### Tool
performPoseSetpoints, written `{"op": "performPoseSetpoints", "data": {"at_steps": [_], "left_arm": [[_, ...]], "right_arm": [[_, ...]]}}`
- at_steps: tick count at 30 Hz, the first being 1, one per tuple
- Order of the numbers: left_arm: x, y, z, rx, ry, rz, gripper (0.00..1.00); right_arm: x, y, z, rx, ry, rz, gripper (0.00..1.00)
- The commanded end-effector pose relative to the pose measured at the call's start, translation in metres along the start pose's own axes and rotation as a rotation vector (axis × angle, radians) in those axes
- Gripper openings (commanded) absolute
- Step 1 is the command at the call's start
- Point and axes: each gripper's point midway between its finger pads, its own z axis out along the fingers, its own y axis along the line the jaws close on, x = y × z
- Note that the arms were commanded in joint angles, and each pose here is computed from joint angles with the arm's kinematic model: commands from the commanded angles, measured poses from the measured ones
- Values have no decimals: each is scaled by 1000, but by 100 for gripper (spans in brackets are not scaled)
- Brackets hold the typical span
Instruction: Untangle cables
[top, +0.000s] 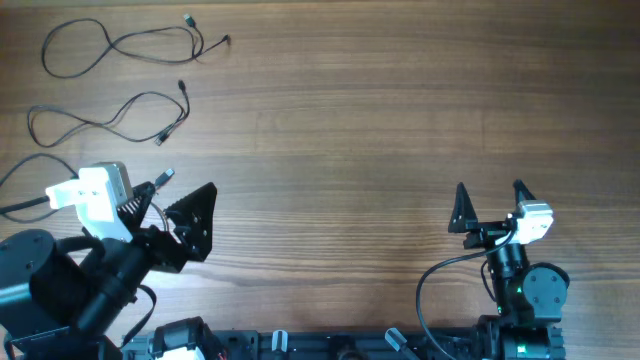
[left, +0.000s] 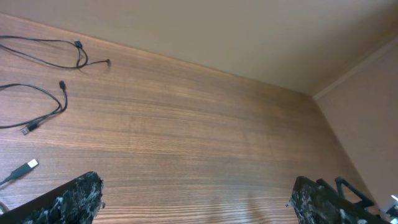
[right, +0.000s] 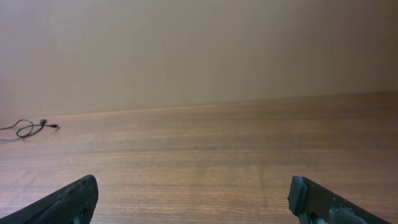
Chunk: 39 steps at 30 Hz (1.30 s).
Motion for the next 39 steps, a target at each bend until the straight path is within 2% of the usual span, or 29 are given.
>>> {"op": "performPoseSetpoints", "data": {"at_steps": [1,12,39], "left_arm": [[-2,-2,-3,3,-11,28,100],[-2,-2,-3,3,-11,28,100],[-2,-2,-3,3,-11,28,100]], "right_arm": [[-4,-5,-1,30,-19,-6,100],[-3,-9,-1,55,-13,-190,100],[-4,-10,-1,58,-15,-111,100]]}}
